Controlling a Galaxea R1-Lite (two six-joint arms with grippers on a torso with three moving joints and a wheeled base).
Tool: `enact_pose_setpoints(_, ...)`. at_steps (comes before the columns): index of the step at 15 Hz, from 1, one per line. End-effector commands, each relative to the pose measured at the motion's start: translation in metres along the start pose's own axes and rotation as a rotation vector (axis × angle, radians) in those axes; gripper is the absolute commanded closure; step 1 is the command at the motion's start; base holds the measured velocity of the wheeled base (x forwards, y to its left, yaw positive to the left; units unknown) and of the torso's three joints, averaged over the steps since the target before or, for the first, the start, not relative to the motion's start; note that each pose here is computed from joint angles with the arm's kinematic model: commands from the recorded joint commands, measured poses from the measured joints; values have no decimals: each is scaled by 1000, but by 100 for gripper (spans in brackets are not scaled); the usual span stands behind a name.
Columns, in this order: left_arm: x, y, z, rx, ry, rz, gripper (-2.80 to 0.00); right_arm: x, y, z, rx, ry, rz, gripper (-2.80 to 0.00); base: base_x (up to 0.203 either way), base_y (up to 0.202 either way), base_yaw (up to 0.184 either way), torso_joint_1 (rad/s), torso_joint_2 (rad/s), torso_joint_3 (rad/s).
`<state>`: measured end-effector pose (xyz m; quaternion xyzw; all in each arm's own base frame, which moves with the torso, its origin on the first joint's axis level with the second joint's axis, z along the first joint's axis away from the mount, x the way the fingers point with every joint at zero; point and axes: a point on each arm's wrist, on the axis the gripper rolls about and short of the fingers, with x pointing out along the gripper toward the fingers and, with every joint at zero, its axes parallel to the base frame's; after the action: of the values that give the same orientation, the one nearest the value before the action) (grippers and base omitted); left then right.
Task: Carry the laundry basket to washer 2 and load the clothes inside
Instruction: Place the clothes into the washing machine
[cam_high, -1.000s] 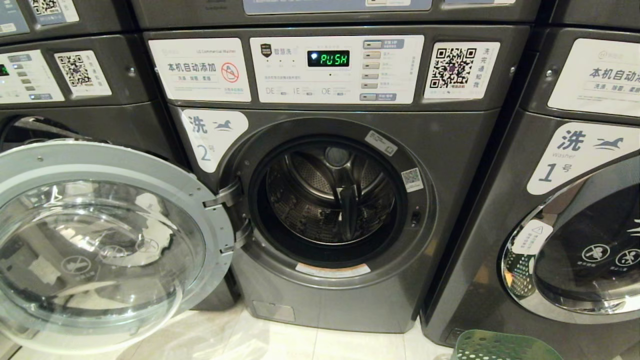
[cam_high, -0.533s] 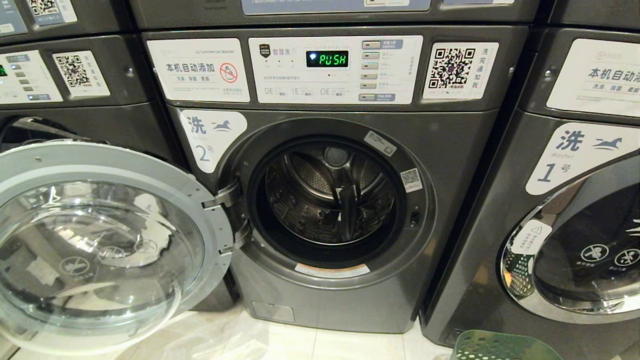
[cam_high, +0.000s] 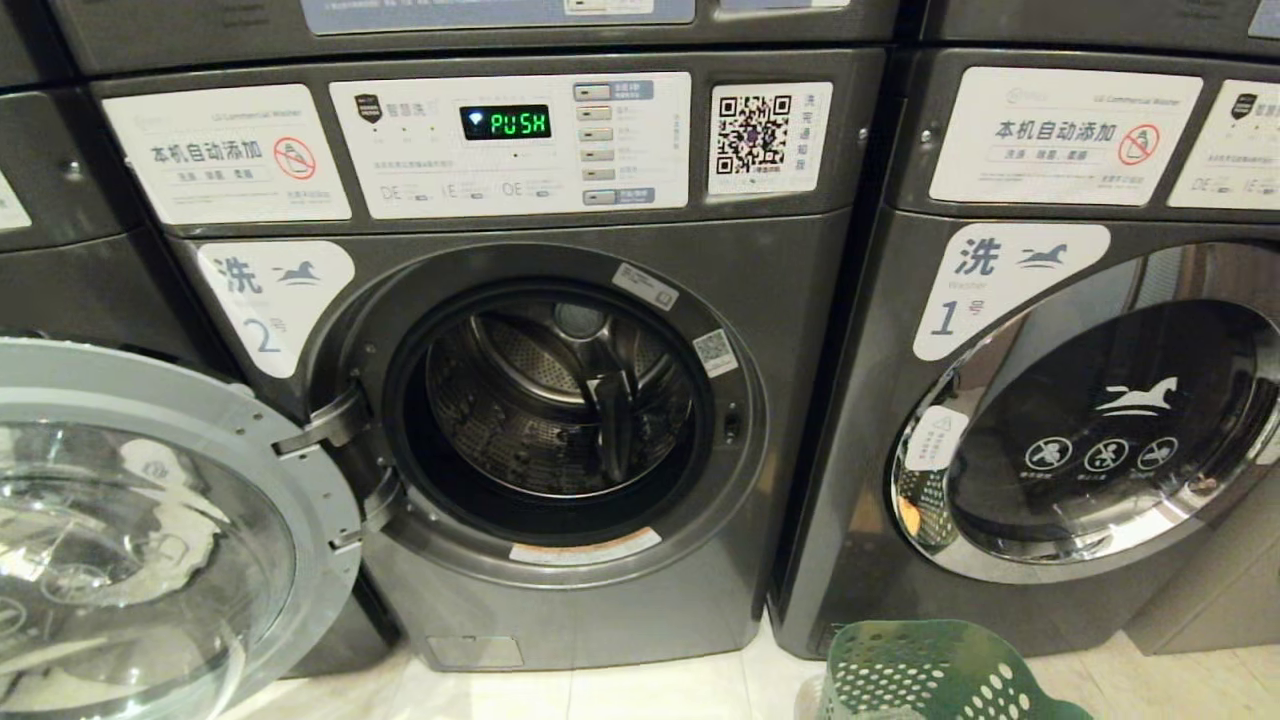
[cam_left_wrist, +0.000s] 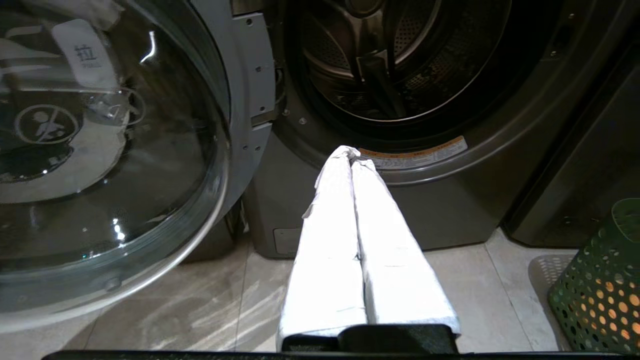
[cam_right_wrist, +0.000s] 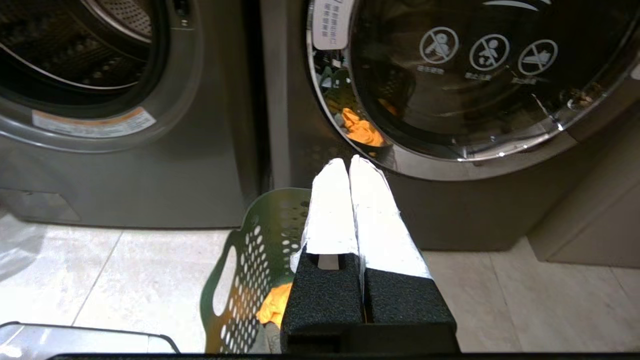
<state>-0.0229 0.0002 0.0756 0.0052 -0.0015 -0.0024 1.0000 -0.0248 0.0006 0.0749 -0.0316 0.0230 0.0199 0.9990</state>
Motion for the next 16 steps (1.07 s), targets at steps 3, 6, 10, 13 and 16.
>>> enact_pose_setpoints(3,0,0,0,0,0,0,0,0,0,0,-1,2,2,0,0,0,0,0,0,0)
enact_pose_setpoints(6,0,0,0,0,1,0,0,0,0,0,-3,2,3,0,0,0,0,0,0,0)
enact_pose_setpoints(10,0,0,0,0,1,0,0,0,0,0,-1,2,2,0,0,0,0,0,0,0)
enact_pose_setpoints(13,0,0,0,-7,0,0,0,0,0,0,-1,2,2,0,0,0,0,0,0,0)
enact_pose_setpoints(16,0,0,0,-14,0,2,0,0,0,0,-1,2,2,0,0,0,0,0,0,0)
